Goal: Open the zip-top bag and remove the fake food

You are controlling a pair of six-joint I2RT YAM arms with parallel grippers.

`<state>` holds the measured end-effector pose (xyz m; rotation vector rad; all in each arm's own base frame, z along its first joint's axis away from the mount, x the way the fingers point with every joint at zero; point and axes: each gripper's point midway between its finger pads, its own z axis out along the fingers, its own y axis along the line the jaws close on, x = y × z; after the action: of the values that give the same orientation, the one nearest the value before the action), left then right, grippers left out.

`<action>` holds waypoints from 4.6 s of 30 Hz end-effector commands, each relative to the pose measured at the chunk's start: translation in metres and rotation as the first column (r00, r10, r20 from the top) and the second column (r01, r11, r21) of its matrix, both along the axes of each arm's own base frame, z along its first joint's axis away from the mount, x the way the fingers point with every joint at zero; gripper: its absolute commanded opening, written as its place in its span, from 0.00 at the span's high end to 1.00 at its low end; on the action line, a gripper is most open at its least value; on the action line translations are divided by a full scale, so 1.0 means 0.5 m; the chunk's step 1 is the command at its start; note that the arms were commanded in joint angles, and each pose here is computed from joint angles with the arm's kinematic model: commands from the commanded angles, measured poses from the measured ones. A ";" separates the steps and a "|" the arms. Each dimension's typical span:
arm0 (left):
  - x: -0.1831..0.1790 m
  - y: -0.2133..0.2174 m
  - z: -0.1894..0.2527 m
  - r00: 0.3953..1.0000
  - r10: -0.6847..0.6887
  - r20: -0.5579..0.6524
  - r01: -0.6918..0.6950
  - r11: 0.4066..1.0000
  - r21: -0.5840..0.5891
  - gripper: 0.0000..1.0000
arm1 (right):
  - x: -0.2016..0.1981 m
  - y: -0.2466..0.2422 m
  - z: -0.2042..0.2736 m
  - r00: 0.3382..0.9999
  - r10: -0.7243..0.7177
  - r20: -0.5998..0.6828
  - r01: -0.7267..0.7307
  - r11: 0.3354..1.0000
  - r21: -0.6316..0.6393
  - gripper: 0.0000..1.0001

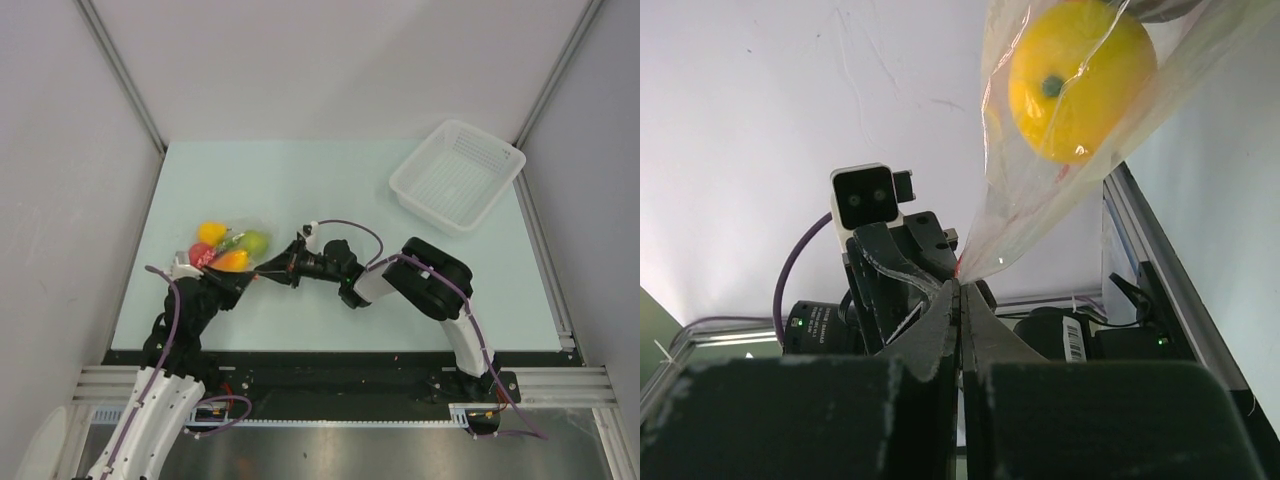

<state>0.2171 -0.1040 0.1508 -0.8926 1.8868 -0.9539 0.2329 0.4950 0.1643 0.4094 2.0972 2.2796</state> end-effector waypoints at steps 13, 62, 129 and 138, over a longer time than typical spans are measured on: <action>-0.011 0.092 -0.013 0.973 0.228 -0.040 -0.223 0.969 0.102 1.00 | -0.026 -0.110 0.006 0.995 0.040 0.097 -0.042 0.999 0.017 1.00; -0.071 0.014 0.028 0.997 -0.022 0.072 0.023 1.000 -0.006 1.00 | -0.056 0.064 0.004 0.995 0.054 -0.079 -0.062 0.993 -0.104 0.59; -0.047 0.097 0.232 0.949 0.009 0.316 -0.120 0.935 0.333 1.00 | -0.002 -0.205 -0.067 0.904 0.216 0.369 -0.007 0.870 -0.493 0.50; -0.036 0.065 0.255 0.943 -0.098 0.318 -0.031 0.926 0.376 1.00 | 0.091 -0.303 -0.031 0.684 0.430 0.589 0.368 0.494 -0.788 0.20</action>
<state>0.1987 -0.0631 0.2494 -0.5428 1.7615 -0.6393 0.2631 0.4003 0.1758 -0.3683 2.2466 1.2306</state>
